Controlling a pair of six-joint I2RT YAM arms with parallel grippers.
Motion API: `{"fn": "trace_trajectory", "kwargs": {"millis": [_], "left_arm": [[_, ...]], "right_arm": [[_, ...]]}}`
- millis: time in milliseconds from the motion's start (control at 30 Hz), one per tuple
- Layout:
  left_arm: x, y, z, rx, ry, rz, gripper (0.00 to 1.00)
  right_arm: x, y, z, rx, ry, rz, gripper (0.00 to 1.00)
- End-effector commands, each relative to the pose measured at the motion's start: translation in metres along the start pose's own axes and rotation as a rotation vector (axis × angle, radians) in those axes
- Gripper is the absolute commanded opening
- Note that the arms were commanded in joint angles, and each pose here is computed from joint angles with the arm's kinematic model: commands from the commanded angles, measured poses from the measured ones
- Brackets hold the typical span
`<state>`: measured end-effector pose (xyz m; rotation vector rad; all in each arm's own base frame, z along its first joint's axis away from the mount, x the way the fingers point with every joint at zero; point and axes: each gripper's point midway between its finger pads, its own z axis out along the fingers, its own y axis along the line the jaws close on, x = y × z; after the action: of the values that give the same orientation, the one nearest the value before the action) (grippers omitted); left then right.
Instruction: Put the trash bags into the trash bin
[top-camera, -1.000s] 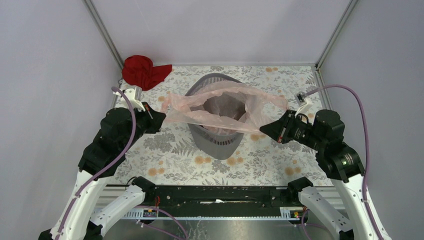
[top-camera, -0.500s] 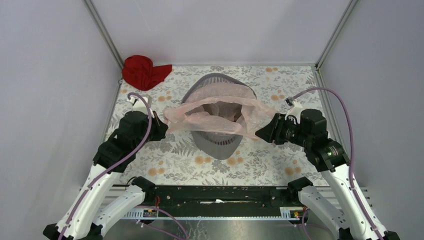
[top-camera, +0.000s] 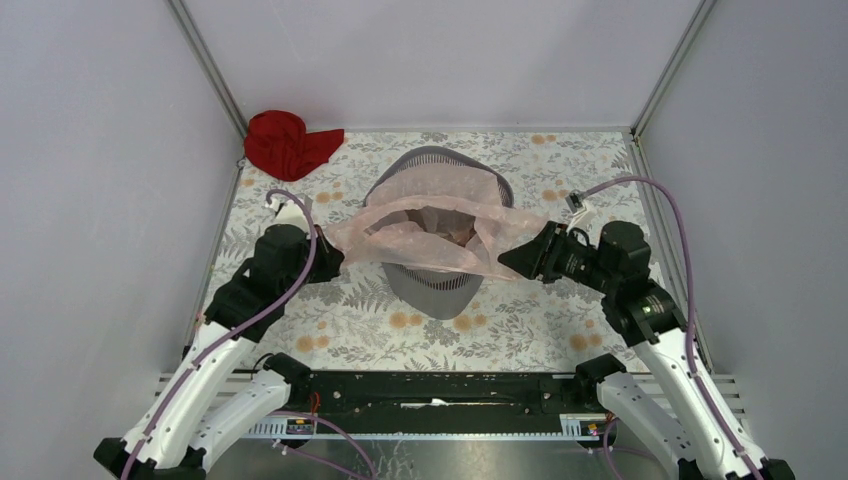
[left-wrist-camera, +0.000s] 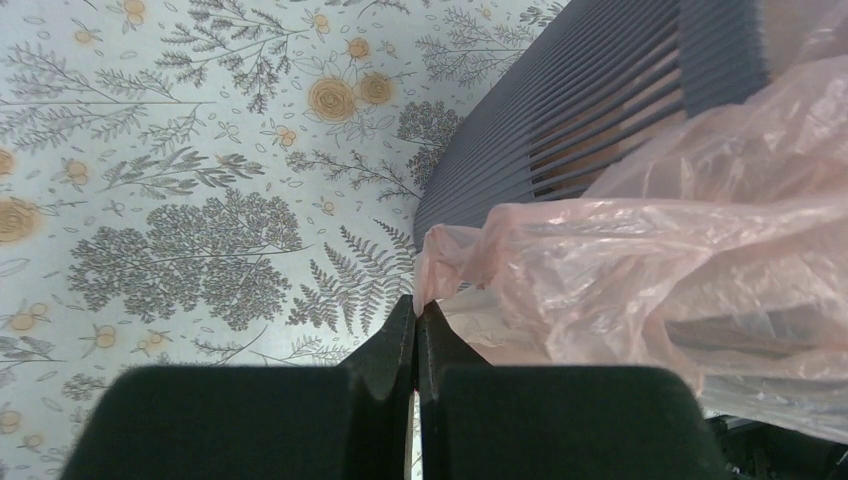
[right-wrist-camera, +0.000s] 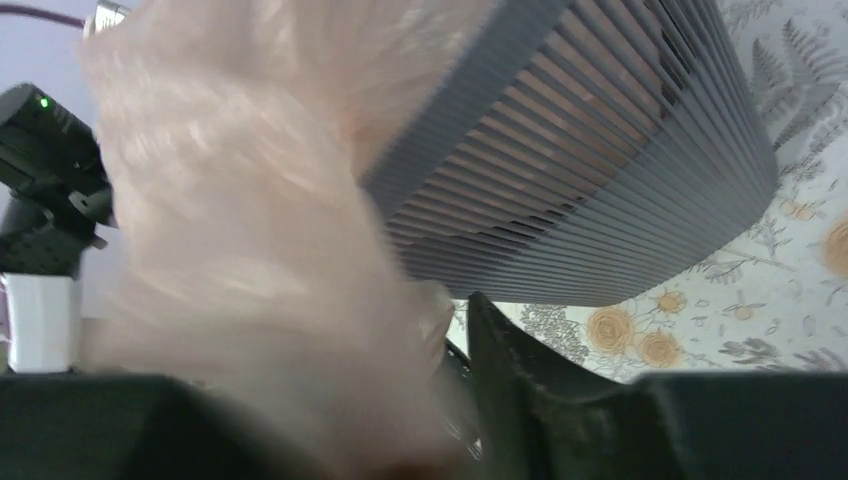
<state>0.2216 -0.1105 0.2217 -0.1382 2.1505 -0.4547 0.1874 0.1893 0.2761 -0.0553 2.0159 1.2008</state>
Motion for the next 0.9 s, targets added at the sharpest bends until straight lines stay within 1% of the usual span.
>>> {"fn": "trace_trajectory", "kwargs": {"millis": [0,67,100,167,233,267,300,333,367,400,500,533,567,633,667,767,867], "left_arm": [[-0.005,-0.010,0.022,0.047,-0.062,-0.088,0.00],[0.003,-0.006,0.031,0.038,-0.060,-0.107,0.00],[0.006,-0.003,0.036,0.027,-0.057,-0.110,0.00],[0.014,0.003,0.043,0.000,-0.040,-0.110,0.00],[0.016,0.004,0.045,-0.009,-0.023,-0.110,0.00],[0.014,0.002,0.043,-0.003,-0.021,-0.107,0.00],[0.008,-0.001,0.039,0.008,-0.032,-0.100,0.00],[0.005,-0.002,0.036,0.008,-0.040,-0.095,0.00],[-0.003,-0.004,0.029,0.014,-0.063,-0.086,0.03],[-0.009,-0.005,0.023,0.021,-0.082,-0.079,0.09],[-0.023,-0.012,0.003,0.060,-0.121,-0.043,0.30],[-0.025,-0.013,-0.004,0.069,-0.127,-0.032,0.35],[-0.029,-0.014,-0.011,0.077,-0.141,-0.025,0.38],[-0.033,-0.012,-0.025,0.082,-0.166,-0.031,0.40],[-0.035,-0.013,-0.032,0.095,-0.187,-0.042,0.44],[-0.045,-0.019,-0.056,0.162,-0.274,-0.083,0.58],[-0.061,-0.017,-0.071,0.163,-0.358,-0.090,0.77]], "right_arm": [[-0.003,0.004,0.013,-0.073,-0.021,0.025,0.32],[0.004,-0.012,0.020,-0.040,-0.009,0.020,0.22],[0.009,-0.024,0.022,0.000,0.002,0.008,0.19],[0.013,-0.052,0.025,0.105,0.001,-0.032,0.16],[0.014,-0.061,0.023,0.152,0.010,-0.075,0.16],[0.011,-0.058,0.021,0.150,0.011,-0.093,0.19],[0.007,-0.052,0.018,0.140,0.009,-0.114,0.24],[0.003,-0.046,0.014,0.132,0.003,-0.139,0.32],[-0.002,-0.039,0.009,0.131,-0.005,-0.169,0.39],[-0.006,-0.034,0.003,0.131,-0.007,-0.210,0.47],[-0.012,-0.018,-0.017,0.125,0.003,-0.342,0.65],[-0.013,-0.015,-0.022,0.121,0.010,-0.379,0.69],[-0.014,-0.009,-0.026,0.107,0.013,-0.414,0.73],[-0.021,0.004,-0.032,0.072,-0.007,-0.470,0.77],[-0.026,0.011,-0.034,0.052,-0.022,-0.495,0.78],[-0.046,0.023,-0.032,0.032,-0.087,-0.554,0.82],[-0.070,0.028,-0.023,0.052,-0.127,-0.588,0.83]]}}
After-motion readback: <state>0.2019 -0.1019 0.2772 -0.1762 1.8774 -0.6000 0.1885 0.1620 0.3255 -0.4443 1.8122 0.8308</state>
